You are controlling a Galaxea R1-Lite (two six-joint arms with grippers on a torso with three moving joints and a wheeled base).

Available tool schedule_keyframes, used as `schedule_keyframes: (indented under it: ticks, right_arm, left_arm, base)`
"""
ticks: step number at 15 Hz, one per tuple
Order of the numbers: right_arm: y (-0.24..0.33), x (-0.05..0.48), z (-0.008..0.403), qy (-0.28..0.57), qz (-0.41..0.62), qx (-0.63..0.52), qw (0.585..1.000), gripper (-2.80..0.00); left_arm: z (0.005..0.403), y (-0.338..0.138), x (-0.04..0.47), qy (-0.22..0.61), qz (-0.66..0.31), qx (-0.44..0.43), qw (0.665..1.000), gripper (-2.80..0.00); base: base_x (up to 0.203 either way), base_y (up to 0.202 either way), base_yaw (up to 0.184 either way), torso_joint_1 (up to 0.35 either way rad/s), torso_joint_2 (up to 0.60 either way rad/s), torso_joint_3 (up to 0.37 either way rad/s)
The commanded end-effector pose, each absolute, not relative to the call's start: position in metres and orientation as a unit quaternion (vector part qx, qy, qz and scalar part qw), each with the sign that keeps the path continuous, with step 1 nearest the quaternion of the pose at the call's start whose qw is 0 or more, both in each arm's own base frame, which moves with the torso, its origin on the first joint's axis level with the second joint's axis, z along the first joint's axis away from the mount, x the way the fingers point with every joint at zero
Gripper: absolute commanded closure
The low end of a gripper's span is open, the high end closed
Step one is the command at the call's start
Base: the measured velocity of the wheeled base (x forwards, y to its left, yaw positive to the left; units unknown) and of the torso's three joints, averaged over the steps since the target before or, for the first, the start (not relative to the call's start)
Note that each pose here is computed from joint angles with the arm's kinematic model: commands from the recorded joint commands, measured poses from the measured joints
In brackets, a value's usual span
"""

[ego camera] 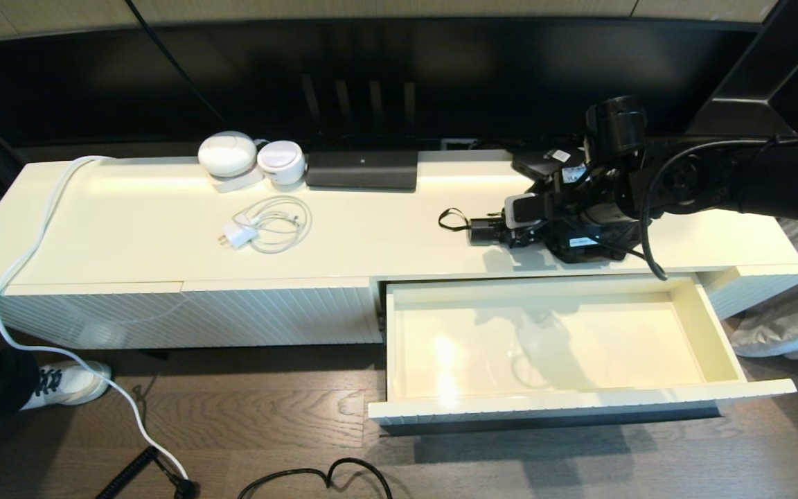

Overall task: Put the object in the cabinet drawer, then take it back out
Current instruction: Put the umbrella in the drawer

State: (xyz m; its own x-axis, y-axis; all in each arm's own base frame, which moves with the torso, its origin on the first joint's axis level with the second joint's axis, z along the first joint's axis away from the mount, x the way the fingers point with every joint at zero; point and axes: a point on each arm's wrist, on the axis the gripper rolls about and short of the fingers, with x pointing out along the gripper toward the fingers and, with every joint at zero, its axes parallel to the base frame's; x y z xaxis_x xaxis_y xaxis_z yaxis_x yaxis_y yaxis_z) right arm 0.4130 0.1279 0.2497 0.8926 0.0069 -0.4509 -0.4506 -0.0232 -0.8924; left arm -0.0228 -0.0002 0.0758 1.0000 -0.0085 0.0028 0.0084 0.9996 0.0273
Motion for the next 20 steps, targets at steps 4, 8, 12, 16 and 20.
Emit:
schedule_keyframes:
  ticks: [4,8,12,16,20]
  right_arm:
    - [0.127,0.414,0.249,0.162,0.166,-0.691,0.684,0.00]
    - [0.127,0.415,0.248,0.163,0.164,-0.687,0.689,0.00]
    - [0.127,0.414,0.247,0.166,0.166,-0.687,0.688,0.00]
    - [0.128,0.404,0.258,0.159,0.164,-0.687,0.690,0.00]
    - [0.126,0.373,0.281,0.147,0.165,-0.688,0.692,0.00]
  left_arm:
    - [0.075,0.000,-0.023,0.000,-0.004,0.014,1.000,0.00]
    - [0.075,0.000,-0.023,0.000,-0.004,0.014,1.000,0.00]
    - [0.075,0.000,-0.023,0.000,-0.004,0.014,1.000,0.00]
    - [0.075,0.000,-0.023,0.000,-0.005,0.014,1.000,0.00]
    - [0.075,0.000,-0.023,0.000,-0.005,0.014,1.000,0.00]
  base:
    - [0.000,0.000,0.000,0.000,0.00,0.000]
    - [0.000,0.000,0.000,0.000,0.00,0.000]
    - [0.000,0.000,0.000,0.000,0.00,0.000]
    - [0.000,0.000,0.000,0.000,0.00,0.000]
    - [0.000,0.000,0.000,0.000,0.00,0.000]
